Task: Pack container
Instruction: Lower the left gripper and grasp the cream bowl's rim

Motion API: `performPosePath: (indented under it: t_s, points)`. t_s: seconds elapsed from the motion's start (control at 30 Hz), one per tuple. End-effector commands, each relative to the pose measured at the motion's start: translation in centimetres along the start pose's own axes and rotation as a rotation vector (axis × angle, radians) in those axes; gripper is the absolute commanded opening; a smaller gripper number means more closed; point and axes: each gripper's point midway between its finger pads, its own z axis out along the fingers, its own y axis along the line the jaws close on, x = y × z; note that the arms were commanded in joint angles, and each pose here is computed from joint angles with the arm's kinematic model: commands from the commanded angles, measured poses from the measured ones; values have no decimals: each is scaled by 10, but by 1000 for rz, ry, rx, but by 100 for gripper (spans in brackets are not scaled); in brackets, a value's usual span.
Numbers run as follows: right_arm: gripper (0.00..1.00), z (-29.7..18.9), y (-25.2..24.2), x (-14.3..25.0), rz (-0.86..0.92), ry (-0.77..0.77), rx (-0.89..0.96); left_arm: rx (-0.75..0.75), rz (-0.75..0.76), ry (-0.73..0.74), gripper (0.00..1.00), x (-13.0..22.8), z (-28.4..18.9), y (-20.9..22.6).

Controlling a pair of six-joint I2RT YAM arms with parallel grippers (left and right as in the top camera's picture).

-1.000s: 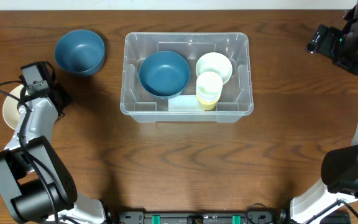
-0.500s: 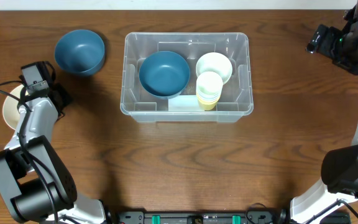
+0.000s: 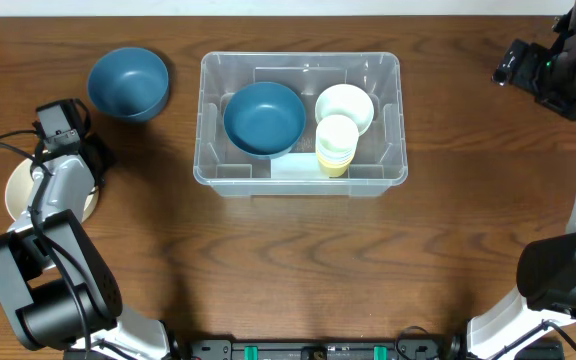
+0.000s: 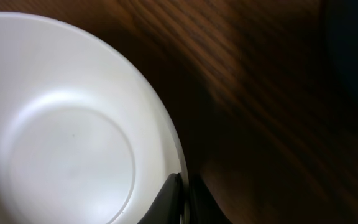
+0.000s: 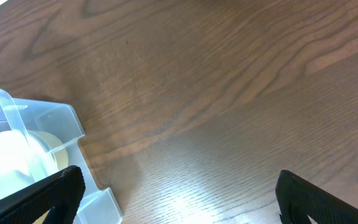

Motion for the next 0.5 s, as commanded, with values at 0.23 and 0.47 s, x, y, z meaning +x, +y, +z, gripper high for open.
performPosePath:
  t_s: [0.23,0.47]
  points:
    - [99,-12,0,-4,16,-31,-9,163,-18,13,6,-5,-23,-25]
    - [99,-12,0,-4,16,-31,-9,214,-31,-113,6,-36,-94,-23]
